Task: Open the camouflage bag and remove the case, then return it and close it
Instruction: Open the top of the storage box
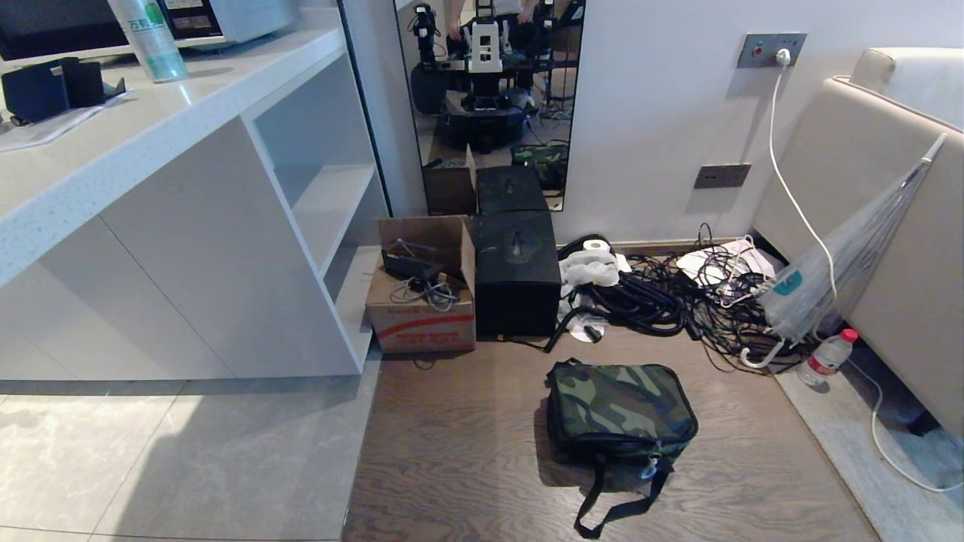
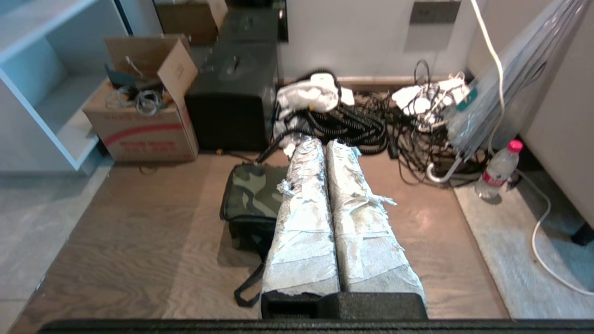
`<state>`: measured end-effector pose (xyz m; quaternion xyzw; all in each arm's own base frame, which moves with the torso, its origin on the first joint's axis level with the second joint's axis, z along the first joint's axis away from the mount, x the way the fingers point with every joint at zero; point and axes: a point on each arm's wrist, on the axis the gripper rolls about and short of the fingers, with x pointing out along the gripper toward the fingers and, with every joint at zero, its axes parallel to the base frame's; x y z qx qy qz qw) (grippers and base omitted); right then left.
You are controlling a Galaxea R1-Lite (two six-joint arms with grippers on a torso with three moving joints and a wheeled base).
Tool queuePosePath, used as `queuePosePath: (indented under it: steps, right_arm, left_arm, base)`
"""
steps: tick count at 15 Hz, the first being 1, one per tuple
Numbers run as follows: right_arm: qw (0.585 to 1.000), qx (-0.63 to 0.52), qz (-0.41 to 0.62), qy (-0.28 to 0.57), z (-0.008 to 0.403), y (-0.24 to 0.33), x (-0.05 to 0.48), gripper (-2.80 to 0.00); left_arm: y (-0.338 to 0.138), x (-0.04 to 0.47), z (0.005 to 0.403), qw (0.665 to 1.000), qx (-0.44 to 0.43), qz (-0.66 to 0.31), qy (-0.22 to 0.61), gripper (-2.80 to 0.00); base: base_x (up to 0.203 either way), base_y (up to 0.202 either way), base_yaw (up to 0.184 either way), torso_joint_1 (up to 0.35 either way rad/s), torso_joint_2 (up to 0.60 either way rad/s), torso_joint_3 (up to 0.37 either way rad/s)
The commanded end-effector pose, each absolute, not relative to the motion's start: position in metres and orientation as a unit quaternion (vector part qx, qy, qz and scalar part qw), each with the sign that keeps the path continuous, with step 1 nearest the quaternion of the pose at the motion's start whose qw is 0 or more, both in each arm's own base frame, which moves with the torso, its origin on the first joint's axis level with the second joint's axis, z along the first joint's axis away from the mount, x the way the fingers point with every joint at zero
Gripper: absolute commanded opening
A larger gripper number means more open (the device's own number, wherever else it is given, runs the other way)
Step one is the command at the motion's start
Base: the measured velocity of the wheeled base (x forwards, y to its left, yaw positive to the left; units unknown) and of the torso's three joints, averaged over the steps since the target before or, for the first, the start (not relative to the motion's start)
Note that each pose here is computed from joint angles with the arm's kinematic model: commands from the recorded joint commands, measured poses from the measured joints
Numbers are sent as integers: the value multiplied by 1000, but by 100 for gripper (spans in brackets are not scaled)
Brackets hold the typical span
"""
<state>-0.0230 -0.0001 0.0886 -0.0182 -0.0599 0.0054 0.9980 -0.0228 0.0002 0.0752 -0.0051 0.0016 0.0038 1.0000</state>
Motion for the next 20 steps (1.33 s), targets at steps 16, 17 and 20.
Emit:
queuePosePath:
  steps: [16, 17, 20]
  right_arm:
    - [999, -19, 6, -40, 78, 0, -20, -280]
    - [999, -18, 6, -40, 78, 0, -20, -280]
    - [999, -18, 6, -40, 78, 0, -20, -280]
  left_arm:
    - [0, -23, 75, 1000, -5, 4, 2, -280]
    - [0, -23, 75, 1000, -5, 4, 2, -280]
    - [0, -23, 75, 1000, -5, 4, 2, -280]
  base:
    - [0, 0, 0, 3, 3, -198]
    - [0, 0, 0, 2, 6, -198]
    - [0, 0, 0, 0, 6, -195]
